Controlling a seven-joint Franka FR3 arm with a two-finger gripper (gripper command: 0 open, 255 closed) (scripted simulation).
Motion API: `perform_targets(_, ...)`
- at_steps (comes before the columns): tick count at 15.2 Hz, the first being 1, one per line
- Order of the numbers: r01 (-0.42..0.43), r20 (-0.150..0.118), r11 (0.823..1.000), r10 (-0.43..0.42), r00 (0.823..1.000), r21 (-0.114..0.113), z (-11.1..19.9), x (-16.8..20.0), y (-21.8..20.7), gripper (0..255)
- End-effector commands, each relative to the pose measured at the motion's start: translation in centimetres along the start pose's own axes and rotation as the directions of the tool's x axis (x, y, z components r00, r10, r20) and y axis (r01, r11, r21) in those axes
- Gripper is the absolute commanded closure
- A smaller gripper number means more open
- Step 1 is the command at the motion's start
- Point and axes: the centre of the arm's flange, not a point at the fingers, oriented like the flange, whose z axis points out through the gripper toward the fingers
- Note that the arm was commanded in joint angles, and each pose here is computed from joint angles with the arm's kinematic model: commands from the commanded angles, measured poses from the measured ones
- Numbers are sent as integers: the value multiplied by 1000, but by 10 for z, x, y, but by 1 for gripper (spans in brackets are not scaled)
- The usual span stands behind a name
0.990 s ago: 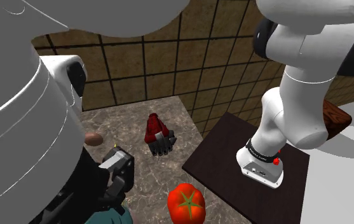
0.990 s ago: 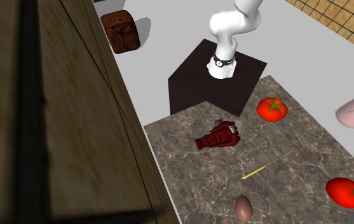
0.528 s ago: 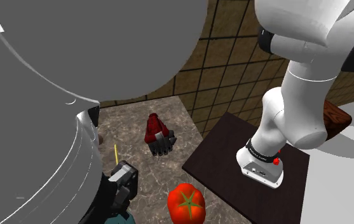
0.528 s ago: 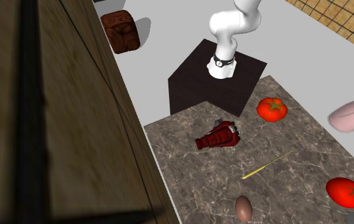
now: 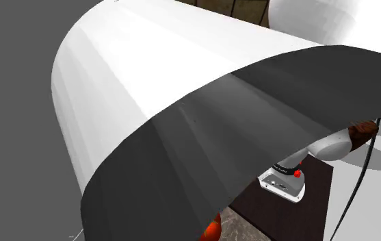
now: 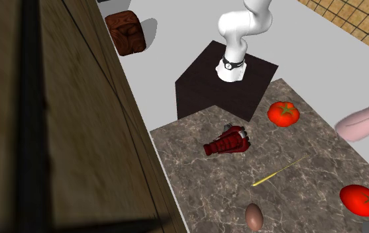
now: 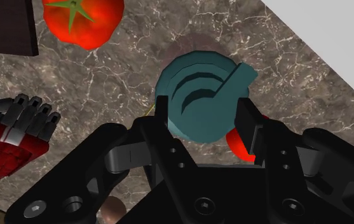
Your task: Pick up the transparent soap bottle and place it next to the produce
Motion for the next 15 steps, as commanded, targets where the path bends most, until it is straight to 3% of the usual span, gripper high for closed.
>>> perform_targets(1,0,0,1000,0,1000,1,10,1,-2,255)
perform_targets(15,0,0,1000,0,1000,1,84,6,-4,255)
